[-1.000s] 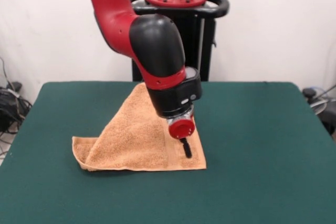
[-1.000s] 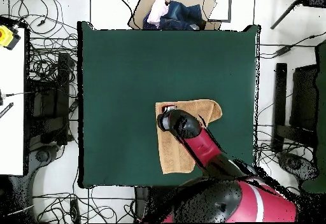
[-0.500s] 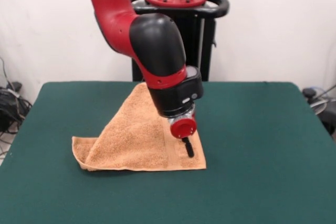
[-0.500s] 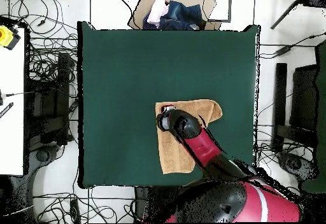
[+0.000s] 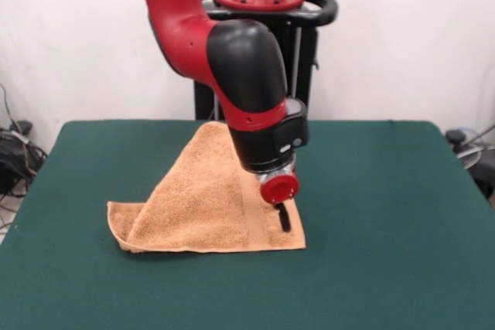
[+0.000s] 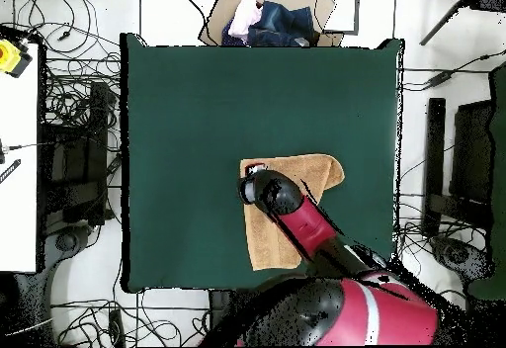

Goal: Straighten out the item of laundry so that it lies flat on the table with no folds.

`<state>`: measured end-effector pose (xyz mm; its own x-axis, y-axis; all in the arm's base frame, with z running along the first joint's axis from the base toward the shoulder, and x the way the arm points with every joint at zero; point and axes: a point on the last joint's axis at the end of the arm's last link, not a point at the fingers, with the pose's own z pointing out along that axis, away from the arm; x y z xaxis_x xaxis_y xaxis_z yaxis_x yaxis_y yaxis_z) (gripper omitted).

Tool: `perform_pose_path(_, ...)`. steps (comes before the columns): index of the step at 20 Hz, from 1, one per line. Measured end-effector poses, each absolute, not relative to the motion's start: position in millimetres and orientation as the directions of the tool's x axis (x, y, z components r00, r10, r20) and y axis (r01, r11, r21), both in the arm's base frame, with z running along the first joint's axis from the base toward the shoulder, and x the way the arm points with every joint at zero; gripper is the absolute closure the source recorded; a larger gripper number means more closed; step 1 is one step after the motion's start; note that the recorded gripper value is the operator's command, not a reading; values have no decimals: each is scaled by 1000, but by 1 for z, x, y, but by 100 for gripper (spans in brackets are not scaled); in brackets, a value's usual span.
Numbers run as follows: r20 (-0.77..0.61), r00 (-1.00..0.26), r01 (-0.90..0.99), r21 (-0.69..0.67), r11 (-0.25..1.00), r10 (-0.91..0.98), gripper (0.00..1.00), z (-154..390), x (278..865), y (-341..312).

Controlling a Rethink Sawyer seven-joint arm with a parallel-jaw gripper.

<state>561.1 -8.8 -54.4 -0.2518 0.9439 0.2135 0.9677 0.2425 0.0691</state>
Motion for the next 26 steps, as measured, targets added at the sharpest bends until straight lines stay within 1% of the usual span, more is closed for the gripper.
perform_pose_path(6, 161, -297, 955, 50, 292, 941, 0, -54, 563, -2)
perform_pose_path(19, 159, -298, 955, 45, 295, 941, 0, -55, 566, -6)
perform_pose_path(20, 159, -298, 955, 44, 294, 941, 100, -55, 565, -6)
perform_pose_path(26, 158, -297, 955, 46, 293, 942, 100, -55, 566, -10)
